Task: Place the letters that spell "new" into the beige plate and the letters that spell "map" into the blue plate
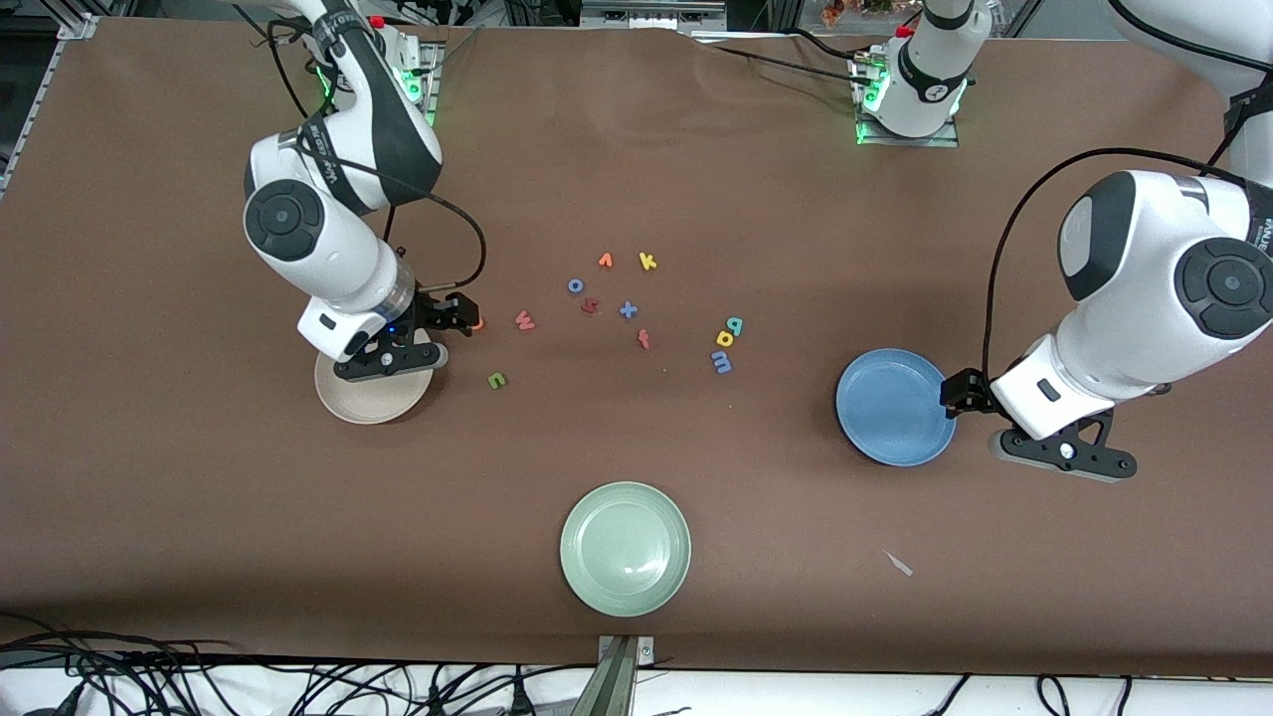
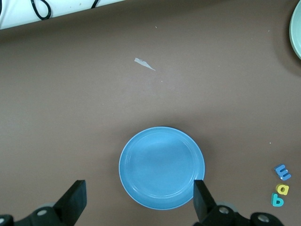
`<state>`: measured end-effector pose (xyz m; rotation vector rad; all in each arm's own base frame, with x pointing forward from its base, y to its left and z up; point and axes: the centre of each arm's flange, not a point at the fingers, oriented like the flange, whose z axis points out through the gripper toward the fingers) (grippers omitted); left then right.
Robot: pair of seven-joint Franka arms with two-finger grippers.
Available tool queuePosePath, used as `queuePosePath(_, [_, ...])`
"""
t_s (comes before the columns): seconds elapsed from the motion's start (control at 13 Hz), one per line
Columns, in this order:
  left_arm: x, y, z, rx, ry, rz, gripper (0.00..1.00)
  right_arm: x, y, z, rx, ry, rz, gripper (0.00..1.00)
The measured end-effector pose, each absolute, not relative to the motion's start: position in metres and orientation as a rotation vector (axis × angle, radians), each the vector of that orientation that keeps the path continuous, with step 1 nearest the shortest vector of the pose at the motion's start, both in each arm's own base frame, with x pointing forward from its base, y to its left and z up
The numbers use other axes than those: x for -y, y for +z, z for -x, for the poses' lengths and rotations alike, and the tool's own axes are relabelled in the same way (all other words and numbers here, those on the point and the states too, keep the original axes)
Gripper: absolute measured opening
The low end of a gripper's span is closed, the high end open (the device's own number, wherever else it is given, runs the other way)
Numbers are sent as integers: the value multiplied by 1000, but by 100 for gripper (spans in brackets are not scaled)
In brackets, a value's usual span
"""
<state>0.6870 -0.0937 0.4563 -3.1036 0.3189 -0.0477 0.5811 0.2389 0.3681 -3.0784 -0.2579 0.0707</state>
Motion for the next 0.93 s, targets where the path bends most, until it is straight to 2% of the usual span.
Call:
queuePosePath(0.23, [91, 456, -687, -311, -41, 3104, 100, -234, 334, -573, 264, 11, 3071, 100])
queuePosePath(0.62, [87, 455, -687, -307, -30, 3104, 100, -229, 248, -518, 303, -79, 3061, 100])
queuePosePath(0.93, [88, 455, -686, -308, -24, 3103, 100, -226, 216, -501, 316, -97, 3059, 99])
